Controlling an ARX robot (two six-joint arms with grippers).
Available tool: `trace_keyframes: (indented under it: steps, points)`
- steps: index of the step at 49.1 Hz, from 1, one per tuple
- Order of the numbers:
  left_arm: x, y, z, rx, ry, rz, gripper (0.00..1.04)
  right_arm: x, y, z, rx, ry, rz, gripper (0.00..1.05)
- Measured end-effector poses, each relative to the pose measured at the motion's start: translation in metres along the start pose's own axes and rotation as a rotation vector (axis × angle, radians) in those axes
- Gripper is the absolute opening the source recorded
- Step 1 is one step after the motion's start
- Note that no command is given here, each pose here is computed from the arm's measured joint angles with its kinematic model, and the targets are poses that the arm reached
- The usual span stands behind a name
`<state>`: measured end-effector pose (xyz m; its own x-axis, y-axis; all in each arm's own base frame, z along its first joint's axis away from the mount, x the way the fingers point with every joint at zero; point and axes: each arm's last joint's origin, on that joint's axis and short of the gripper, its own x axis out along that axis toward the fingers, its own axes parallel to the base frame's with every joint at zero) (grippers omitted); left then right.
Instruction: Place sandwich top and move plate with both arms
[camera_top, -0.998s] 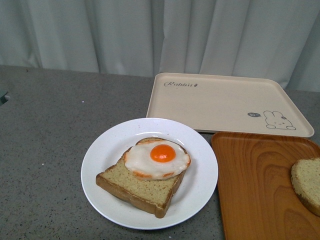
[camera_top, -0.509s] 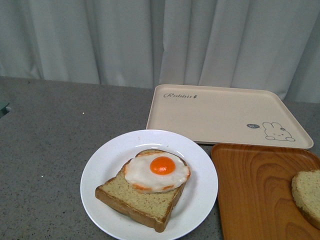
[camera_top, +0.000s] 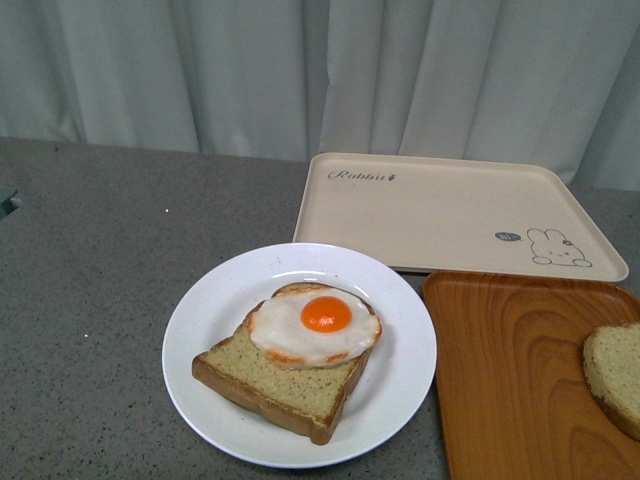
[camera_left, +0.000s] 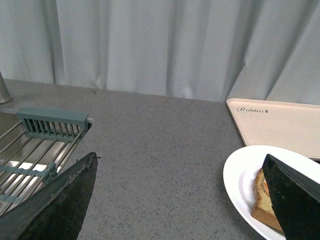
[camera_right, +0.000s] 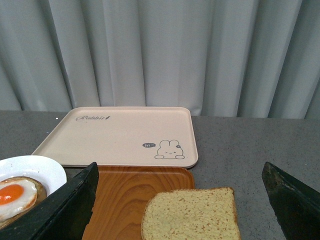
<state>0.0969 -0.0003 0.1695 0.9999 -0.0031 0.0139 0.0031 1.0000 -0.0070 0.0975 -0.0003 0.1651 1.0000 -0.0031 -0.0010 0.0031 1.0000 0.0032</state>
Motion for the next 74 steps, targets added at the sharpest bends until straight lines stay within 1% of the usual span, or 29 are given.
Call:
trace_keyframes:
  steps: [74]
  points:
    - [0.0,0.0,0.0,0.0,0.0,0.0,0.98,0.0,0.0,-0.0002,0.001,0.002,0.0,0.96]
